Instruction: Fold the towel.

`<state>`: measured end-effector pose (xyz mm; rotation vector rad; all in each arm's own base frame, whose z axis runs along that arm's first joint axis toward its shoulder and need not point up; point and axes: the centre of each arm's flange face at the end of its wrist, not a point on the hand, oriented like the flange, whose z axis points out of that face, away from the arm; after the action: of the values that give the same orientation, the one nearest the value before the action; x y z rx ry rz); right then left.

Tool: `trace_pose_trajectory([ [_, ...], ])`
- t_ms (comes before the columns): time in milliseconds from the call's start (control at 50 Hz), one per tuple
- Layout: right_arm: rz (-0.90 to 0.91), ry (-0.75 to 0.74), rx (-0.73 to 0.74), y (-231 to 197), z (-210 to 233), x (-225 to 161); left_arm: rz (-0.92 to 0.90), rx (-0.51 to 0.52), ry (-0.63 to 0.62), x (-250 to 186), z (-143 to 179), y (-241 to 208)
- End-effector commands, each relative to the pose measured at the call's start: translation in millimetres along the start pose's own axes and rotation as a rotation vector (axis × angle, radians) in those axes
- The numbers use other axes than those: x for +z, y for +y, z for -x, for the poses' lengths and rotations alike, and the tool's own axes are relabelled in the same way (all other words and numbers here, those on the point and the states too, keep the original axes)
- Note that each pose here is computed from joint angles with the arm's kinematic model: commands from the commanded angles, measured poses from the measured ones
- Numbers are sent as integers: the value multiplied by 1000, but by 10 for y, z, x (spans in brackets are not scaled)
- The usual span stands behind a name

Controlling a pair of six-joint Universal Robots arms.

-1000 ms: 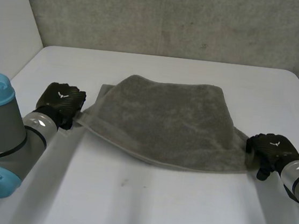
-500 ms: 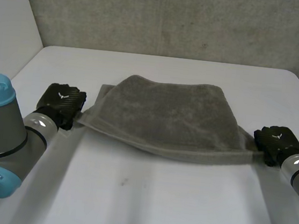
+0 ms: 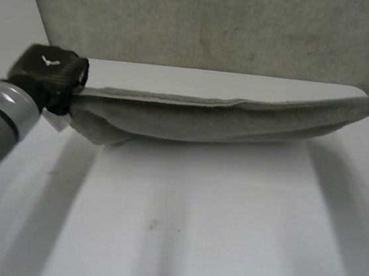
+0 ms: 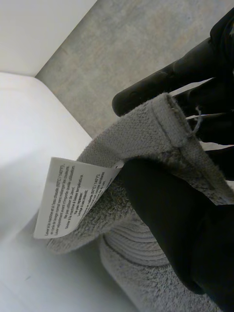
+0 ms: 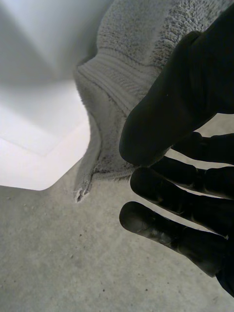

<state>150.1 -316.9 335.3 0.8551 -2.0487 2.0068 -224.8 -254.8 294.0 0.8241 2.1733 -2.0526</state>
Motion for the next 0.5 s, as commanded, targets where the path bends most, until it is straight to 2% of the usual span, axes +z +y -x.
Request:
trace_pose_trajectory([
  [20, 76, -63, -45, -314, -53, -293, 96, 25, 10, -180, 174, -157],
  [80, 136, -116, -88, -191, 24, -235, 143, 53, 23, -71, 151, -27],
  [120, 229, -178, -108, 109, 158, -36, 186, 76, 44, 22, 103, 103],
  [200, 273, -263, -110, 273, 407, 87, 279, 121, 89, 360, -25, 484],
  [260, 313, -275, -120, 437, 548, 255, 290, 125, 93, 482, -65, 579],
  [340, 281, -222, -144, 515, 624, 503, 277, 132, 84, 833, -85, 690],
  [420, 121, -97, -182, 387, 640, 823, 175, 130, 37, 1054, -13, 514],
  [440, 26, -26, -188, 243, 575, 929, 85, 135, -2, 1134, 44, 335],
  [460, 25, -25, -188, 241, 574, 930, -28, 138, -56, 1219, 121, 128],
  [480, -69, 57, -185, 87, 467, 1012, -29, 138, -56, 1219, 122, 126],
  [500, -183, 142, -164, -111, 344, 1063, -156, 137, -116, 1298, 203, -79],
])
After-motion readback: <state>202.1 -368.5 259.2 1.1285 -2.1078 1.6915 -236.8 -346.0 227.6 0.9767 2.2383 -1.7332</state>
